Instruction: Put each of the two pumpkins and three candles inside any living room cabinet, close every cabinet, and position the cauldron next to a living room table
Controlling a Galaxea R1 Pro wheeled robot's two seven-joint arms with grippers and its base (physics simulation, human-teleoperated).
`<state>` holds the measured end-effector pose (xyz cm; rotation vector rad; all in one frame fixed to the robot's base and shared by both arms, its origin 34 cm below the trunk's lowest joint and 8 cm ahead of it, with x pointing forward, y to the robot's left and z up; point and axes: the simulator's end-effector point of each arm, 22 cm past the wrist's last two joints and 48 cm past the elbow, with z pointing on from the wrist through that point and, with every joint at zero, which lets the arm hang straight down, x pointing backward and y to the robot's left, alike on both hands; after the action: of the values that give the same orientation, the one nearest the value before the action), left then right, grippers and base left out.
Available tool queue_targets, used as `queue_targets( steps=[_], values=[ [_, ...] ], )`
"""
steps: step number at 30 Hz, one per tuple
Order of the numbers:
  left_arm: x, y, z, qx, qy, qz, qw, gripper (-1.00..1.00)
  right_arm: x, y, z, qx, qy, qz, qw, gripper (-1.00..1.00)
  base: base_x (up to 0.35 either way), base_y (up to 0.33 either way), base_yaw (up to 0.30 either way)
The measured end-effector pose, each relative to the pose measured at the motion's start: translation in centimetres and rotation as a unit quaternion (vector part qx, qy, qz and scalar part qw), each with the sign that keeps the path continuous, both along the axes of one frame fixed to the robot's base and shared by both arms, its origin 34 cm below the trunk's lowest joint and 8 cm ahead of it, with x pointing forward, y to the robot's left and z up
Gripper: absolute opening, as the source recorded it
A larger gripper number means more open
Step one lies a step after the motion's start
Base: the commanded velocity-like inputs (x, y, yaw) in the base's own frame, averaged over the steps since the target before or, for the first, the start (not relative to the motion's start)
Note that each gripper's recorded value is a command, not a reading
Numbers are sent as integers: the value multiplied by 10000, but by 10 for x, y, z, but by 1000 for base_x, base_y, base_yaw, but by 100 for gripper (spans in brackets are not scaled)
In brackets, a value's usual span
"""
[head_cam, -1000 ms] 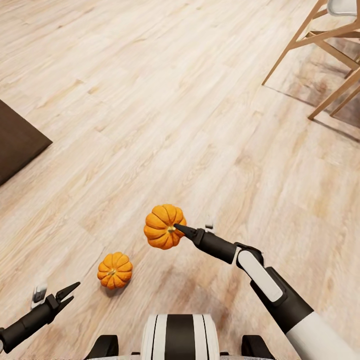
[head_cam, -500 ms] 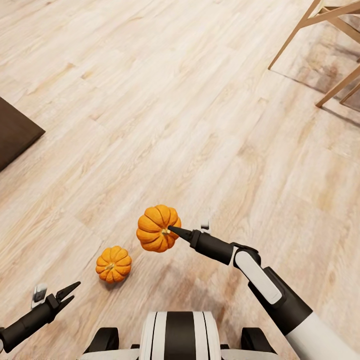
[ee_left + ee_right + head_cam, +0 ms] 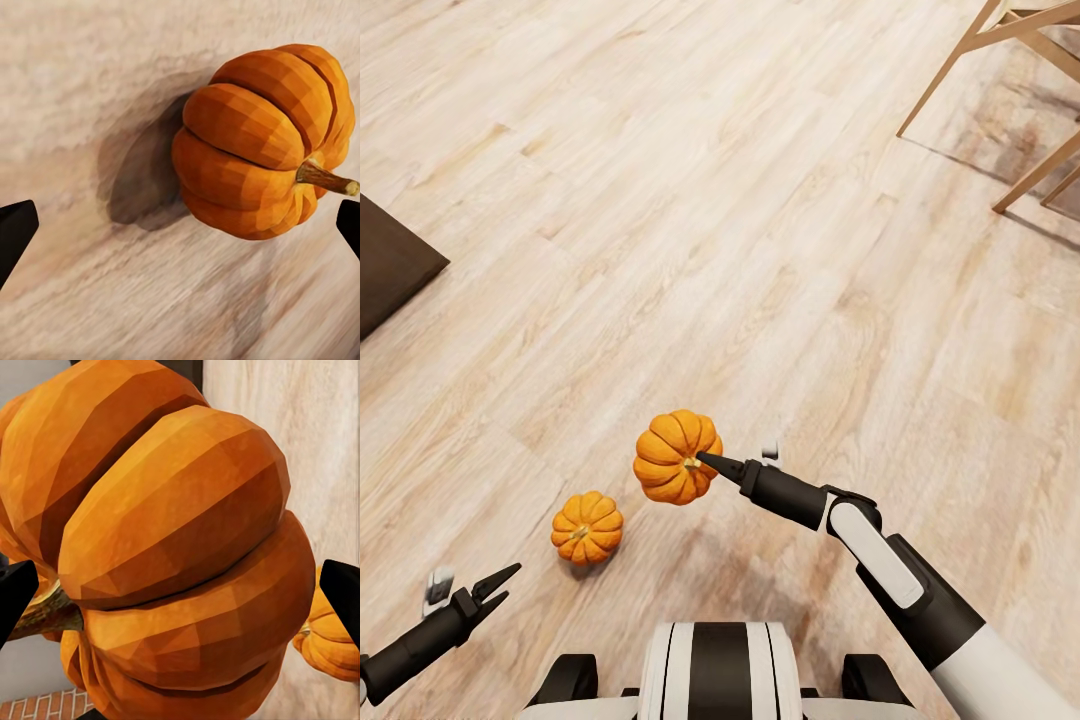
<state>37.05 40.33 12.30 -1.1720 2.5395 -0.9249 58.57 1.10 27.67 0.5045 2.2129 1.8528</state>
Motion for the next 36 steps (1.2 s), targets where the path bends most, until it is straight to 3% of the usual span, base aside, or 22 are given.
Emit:
queue_targets(
  steps=[17, 36],
  values=[
    [-19, 0, -15, -2, 249, -8, 9997, 100, -11, 0, -27, -35, 247, -1, 9997, -100, 0, 0, 0],
    [-19, 1, -16, 27, 267, -11, 9996, 100, -12, -1, -29, -55, 275, -8, 9996, -100, 5, -61, 0]
  ],
)
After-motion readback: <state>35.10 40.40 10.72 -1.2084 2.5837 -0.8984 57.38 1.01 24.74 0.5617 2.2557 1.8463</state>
